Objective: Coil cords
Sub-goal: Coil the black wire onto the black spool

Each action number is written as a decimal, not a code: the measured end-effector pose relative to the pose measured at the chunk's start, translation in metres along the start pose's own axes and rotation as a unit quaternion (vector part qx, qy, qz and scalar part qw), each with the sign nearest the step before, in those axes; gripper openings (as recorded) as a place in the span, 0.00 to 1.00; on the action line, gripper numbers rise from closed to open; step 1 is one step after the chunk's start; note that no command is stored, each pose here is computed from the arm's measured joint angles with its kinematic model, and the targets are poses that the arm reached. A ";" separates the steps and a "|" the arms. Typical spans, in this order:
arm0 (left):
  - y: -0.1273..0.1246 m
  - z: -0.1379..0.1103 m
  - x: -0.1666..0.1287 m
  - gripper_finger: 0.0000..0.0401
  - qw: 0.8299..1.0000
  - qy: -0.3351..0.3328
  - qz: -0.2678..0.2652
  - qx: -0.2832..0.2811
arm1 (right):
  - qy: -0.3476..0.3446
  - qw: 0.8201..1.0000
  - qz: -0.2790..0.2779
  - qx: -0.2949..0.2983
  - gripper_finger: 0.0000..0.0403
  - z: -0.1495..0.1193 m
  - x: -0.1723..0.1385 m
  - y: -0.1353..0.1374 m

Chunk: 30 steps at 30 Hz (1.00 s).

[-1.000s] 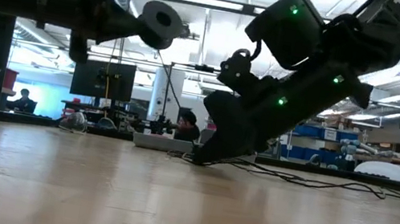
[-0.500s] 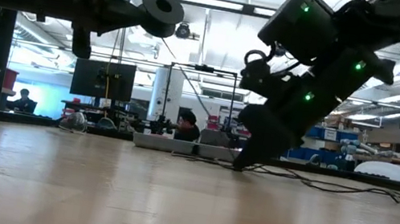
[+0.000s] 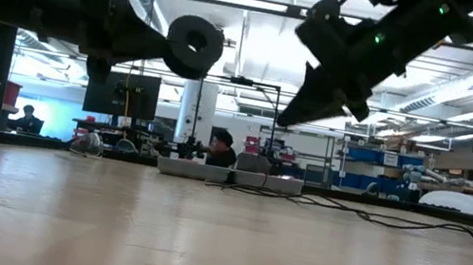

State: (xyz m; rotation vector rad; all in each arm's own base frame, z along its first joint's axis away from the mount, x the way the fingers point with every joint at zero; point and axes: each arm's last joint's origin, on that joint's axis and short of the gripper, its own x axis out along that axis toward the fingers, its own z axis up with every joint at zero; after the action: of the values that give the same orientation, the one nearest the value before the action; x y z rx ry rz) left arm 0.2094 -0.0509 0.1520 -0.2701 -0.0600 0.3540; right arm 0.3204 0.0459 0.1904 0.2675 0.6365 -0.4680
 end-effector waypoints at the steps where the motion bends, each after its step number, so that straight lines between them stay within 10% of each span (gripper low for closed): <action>1: -0.001 -0.001 0.001 0.00 1.000 0.007 -0.003 0.005 | -0.003 1.000 0.003 0.005 0.00 0.004 -0.002 -0.003; 30: -0.011 -0.006 0.011 0.00 0.996 0.067 -0.042 0.034 | 0.089 0.994 -0.056 0.001 0.00 0.019 -0.011 -0.060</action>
State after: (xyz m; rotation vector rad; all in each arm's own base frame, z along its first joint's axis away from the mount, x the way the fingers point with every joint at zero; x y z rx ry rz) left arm 0.2238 -0.0586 0.1497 -0.2225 0.0715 0.2535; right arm 0.2923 -0.0094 0.2064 0.2788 0.8277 -0.5557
